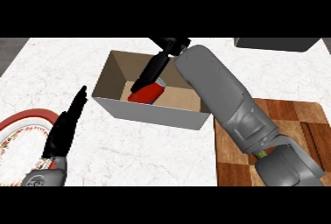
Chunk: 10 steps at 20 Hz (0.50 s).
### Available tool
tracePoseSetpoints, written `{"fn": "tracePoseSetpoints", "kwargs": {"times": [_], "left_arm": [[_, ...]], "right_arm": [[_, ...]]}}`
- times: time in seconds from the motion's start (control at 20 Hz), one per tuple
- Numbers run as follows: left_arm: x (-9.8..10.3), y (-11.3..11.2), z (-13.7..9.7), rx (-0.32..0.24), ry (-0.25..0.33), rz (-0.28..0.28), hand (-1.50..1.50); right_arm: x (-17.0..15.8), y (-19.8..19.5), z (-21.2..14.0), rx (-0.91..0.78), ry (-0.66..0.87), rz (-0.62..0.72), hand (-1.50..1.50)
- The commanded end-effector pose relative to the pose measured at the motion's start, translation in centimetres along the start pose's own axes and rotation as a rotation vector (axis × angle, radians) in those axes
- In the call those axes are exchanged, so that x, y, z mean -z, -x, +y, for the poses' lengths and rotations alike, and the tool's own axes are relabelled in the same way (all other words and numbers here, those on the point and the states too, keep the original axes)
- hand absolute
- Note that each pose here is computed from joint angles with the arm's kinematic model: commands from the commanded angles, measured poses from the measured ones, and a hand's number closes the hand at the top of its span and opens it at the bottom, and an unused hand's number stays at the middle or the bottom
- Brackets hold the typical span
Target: Pick the can from the cutting board and place it in the cardboard box
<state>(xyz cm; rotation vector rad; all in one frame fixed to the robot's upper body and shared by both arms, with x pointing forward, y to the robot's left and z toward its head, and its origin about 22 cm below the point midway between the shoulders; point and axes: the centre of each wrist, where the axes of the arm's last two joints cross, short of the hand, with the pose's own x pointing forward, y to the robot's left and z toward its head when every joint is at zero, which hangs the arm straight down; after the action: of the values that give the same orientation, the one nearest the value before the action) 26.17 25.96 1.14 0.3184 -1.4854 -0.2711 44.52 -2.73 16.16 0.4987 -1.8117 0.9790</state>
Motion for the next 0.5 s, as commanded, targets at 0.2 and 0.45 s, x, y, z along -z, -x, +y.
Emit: {"fn": "tracePoseSetpoints", "kwargs": {"times": [0.2,0.45], "left_arm": [[-0.4,-0.3,0.8,-0.005,0.003,-0.024,0.00],[0.3,-1.2,0.2,-0.008,0.006,-0.042,0.00]], "right_arm": [[-2.6,-0.4,-6.2,0.172,0.252,0.009,-1.50],[-6.5,-0.6,-11.2,0.171,0.355,0.031,-1.50]]}}
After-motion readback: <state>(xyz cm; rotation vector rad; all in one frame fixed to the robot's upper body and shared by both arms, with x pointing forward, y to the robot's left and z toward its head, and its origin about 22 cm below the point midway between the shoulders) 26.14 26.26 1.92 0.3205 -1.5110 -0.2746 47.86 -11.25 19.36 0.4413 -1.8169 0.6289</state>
